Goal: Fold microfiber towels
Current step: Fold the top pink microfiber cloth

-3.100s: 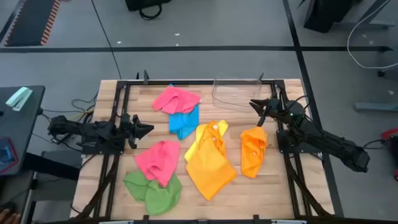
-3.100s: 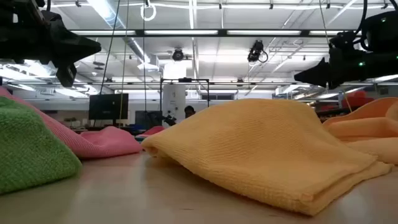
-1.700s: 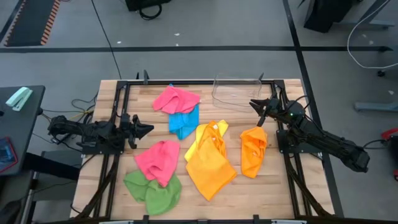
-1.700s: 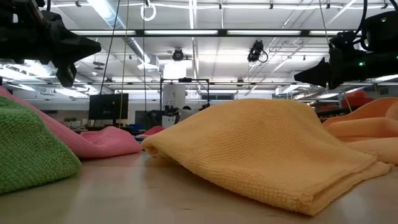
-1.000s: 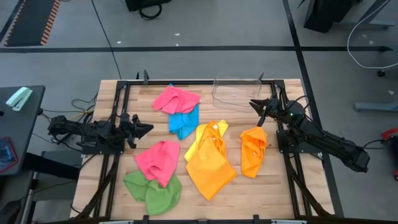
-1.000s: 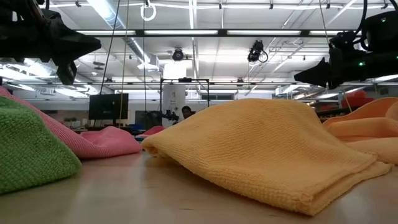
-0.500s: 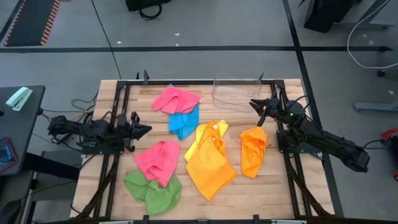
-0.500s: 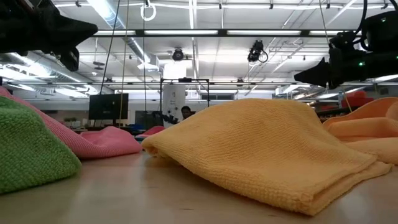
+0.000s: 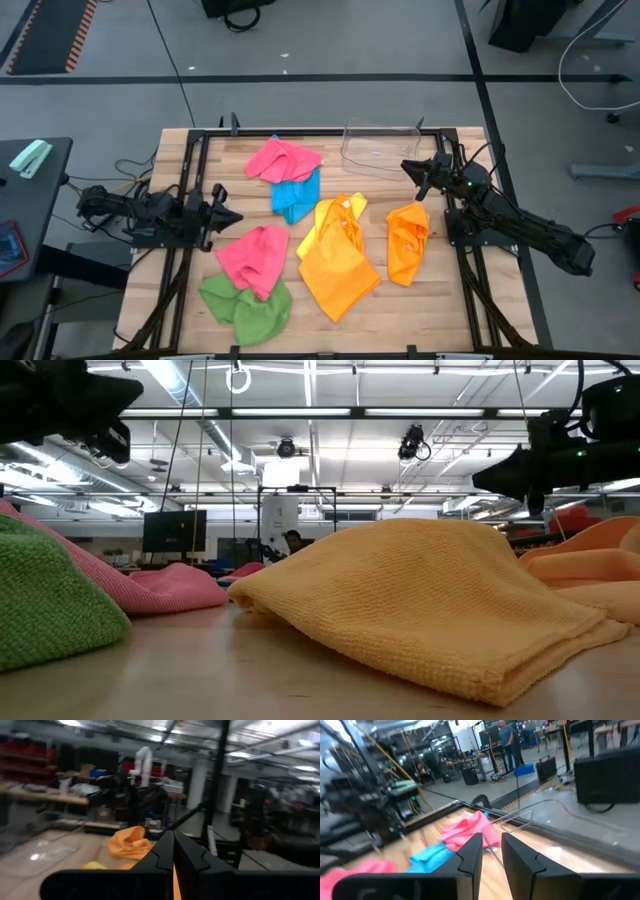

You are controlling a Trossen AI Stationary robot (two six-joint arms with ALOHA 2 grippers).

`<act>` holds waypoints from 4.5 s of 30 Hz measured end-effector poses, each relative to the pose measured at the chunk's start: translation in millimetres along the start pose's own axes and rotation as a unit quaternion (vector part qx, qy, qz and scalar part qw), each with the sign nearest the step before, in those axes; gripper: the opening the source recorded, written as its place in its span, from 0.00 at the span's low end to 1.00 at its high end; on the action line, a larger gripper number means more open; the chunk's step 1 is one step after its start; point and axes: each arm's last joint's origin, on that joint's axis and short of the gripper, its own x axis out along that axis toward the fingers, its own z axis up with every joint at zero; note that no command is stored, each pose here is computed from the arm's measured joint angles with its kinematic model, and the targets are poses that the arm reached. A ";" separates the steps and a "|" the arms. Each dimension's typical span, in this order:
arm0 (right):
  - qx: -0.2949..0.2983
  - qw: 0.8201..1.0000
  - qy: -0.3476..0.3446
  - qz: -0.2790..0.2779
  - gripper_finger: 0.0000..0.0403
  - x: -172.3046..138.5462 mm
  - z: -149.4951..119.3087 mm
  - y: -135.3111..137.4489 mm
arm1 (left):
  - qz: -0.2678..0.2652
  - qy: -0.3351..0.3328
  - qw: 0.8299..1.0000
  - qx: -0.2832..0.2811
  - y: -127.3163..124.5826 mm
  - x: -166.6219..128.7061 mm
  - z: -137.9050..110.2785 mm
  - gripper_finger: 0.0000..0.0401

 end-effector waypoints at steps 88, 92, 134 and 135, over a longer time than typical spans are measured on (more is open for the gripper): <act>-0.084 0.964 0.072 0.240 0.20 8.9 -25.1 60.8 | 0.394 0.683 0.603 0.121 162.7 130.5 -30.8 0.39; -0.084 0.964 0.075 0.239 0.20 8.9 -25.6 60.7 | 0.391 0.704 0.581 0.115 175.8 128.3 -40.5 0.37; -0.084 0.963 0.108 0.231 0.20 8.6 -31.7 58.5 | 0.304 0.808 0.505 -0.019 141.8 141.1 -19.9 0.01; -0.085 0.963 0.110 0.231 0.20 8.5 -32.1 58.3 | 0.301 0.811 0.502 -0.019 136.9 144.8 -17.2 0.01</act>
